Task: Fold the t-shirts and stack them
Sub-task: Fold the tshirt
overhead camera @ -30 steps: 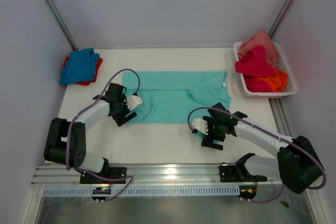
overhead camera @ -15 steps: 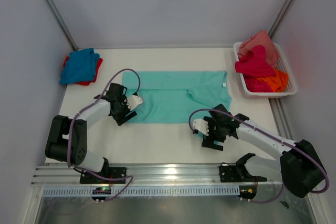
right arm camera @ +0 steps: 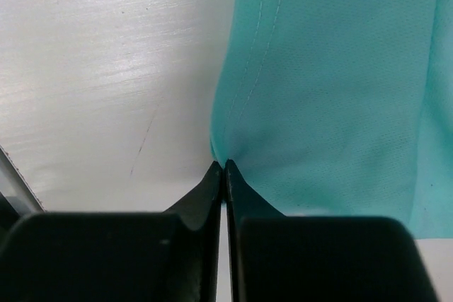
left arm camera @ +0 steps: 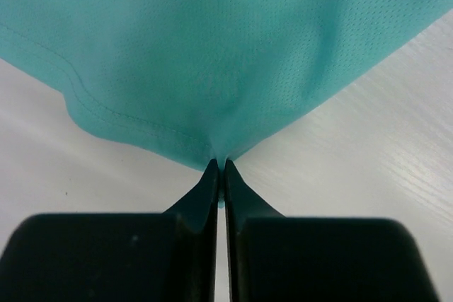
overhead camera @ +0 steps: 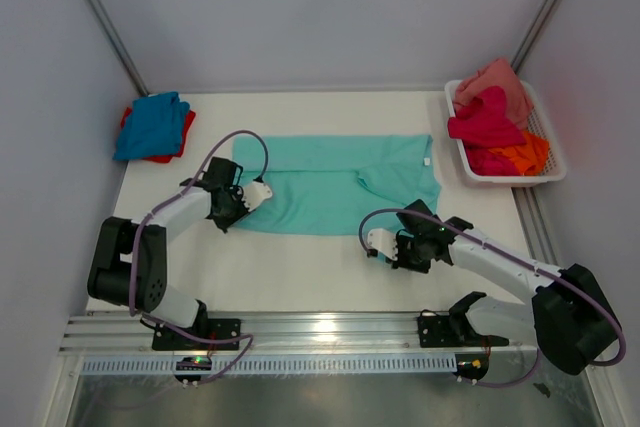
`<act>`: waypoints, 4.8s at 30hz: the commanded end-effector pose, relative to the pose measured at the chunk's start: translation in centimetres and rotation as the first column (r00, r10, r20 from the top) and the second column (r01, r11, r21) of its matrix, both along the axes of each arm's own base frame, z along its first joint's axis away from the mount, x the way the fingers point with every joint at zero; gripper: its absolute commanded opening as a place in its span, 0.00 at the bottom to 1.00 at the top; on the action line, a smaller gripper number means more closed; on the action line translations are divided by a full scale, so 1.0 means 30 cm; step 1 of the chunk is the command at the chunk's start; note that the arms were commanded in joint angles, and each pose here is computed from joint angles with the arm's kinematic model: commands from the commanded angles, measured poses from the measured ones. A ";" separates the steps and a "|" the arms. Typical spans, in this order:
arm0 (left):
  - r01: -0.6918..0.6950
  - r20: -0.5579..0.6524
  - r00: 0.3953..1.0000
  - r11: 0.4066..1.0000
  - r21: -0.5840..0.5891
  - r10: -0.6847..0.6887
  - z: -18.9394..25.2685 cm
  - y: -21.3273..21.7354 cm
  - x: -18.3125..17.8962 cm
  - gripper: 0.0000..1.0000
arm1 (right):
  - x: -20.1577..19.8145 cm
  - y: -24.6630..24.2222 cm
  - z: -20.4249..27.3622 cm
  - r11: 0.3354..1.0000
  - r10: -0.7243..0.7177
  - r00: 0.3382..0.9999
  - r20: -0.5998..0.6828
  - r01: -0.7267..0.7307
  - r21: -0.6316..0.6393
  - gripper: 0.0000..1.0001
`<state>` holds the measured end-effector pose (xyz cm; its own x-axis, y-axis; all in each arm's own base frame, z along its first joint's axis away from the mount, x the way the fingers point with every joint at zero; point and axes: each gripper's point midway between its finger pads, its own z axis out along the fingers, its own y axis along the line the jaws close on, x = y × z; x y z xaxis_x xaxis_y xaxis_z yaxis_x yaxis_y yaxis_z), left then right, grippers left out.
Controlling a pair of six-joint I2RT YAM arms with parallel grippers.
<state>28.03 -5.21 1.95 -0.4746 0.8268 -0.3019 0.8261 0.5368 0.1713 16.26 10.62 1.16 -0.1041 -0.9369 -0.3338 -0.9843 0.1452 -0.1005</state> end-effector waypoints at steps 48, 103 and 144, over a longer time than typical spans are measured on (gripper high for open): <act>-0.273 0.422 0.836 0.933 -0.237 0.351 0.314 -0.079 0.539 0.00 | 0.712 0.072 0.464 0.825 -0.556 0.593 0.582 0.483 0.295 0.03; -0.448 0.638 0.605 0.866 -0.223 0.477 0.291 -0.052 1.148 0.00 | 1.263 -0.098 0.438 0.643 -0.693 0.377 0.614 0.709 0.289 0.03; -0.487 0.738 0.504 0.853 -0.188 0.449 0.172 -0.045 1.289 0.99 | 1.405 -0.201 0.375 0.501 -0.687 0.121 0.716 0.794 0.346 0.99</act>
